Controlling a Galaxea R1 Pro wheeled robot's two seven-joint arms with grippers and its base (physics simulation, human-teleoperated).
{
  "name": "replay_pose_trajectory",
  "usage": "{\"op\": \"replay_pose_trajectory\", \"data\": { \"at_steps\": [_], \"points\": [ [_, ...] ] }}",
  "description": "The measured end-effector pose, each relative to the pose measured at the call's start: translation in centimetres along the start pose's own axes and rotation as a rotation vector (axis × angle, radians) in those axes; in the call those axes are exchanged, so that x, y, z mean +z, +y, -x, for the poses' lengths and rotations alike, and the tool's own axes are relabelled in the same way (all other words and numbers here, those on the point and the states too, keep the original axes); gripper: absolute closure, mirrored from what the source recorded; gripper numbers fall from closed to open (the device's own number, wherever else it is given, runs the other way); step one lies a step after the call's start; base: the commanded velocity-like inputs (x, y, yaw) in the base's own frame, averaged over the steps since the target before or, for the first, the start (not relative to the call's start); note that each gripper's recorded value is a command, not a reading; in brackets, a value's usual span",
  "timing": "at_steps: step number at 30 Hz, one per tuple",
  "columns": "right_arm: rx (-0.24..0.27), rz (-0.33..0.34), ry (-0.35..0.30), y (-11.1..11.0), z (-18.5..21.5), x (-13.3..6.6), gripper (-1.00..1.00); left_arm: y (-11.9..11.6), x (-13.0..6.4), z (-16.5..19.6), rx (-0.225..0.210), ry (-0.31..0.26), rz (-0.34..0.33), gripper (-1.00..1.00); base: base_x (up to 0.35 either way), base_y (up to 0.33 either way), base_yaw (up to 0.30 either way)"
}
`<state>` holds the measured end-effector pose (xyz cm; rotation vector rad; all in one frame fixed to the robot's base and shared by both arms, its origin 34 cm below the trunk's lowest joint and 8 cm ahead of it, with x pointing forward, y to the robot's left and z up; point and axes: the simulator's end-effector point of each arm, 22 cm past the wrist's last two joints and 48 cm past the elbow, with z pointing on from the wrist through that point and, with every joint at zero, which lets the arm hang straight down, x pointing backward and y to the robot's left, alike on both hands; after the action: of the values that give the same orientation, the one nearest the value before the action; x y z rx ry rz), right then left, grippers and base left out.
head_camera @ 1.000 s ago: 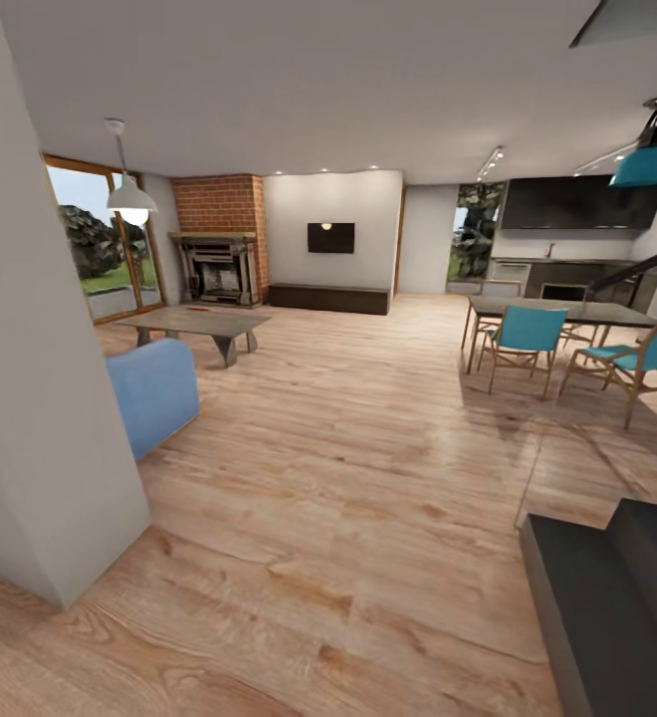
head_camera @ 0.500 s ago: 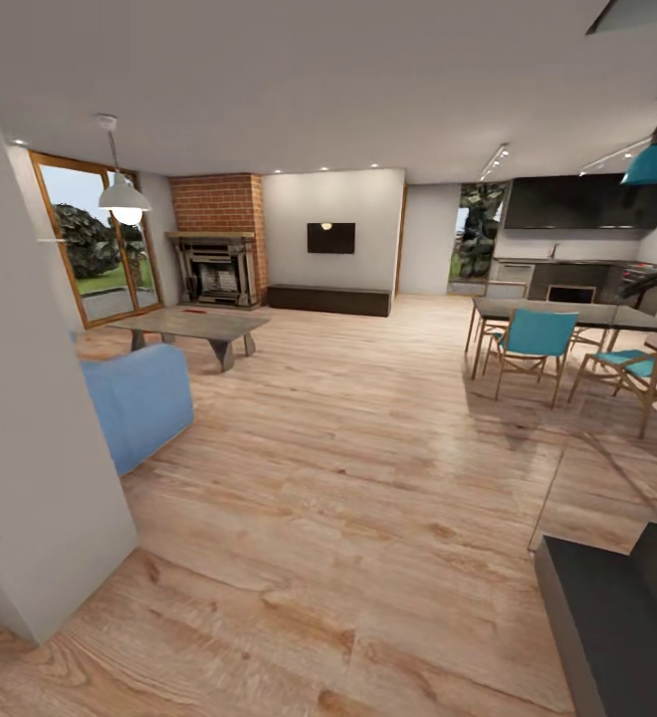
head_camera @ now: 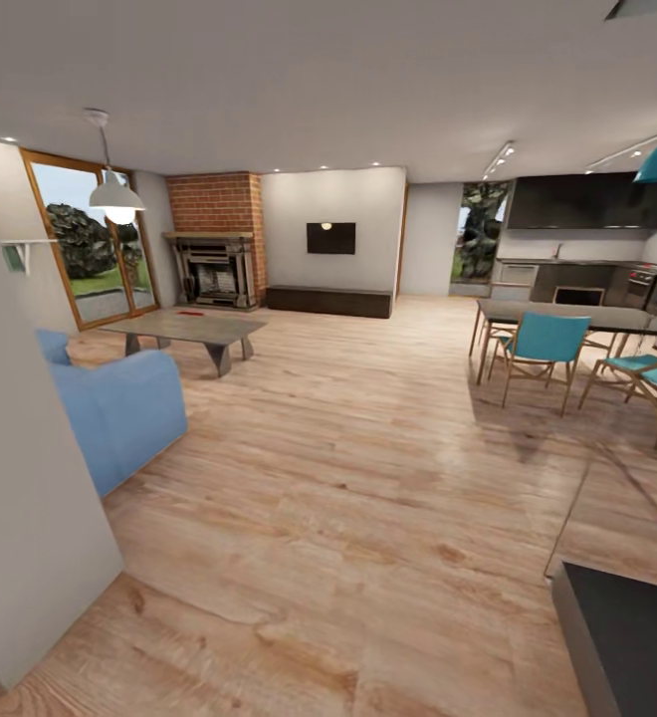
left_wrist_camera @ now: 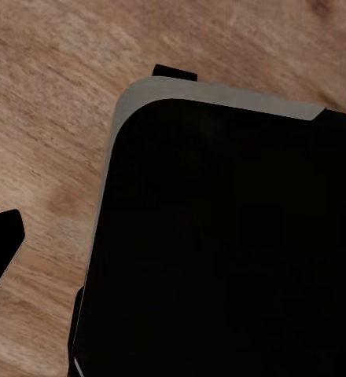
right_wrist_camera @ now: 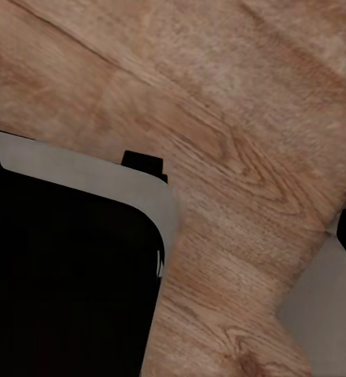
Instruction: Move the two storage containers from the living room to the garage. In the garage, place one container on the floor and stack the other container on top of it (either order is fine).
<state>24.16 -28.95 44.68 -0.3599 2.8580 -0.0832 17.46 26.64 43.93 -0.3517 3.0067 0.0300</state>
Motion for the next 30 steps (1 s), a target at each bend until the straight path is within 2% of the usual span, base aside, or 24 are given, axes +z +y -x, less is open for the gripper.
{"op": "replay_pose_trajectory", "data": {
  "at_steps": [30],
  "points": [
    [-0.002, -0.003, 0.000, -0.14, -0.02, 0.00, -1.00, 0.03, 0.00, -0.03, 0.000, 0.001, 0.000, -1.00, 0.322, 0.000, 0.000]
  ]
}}
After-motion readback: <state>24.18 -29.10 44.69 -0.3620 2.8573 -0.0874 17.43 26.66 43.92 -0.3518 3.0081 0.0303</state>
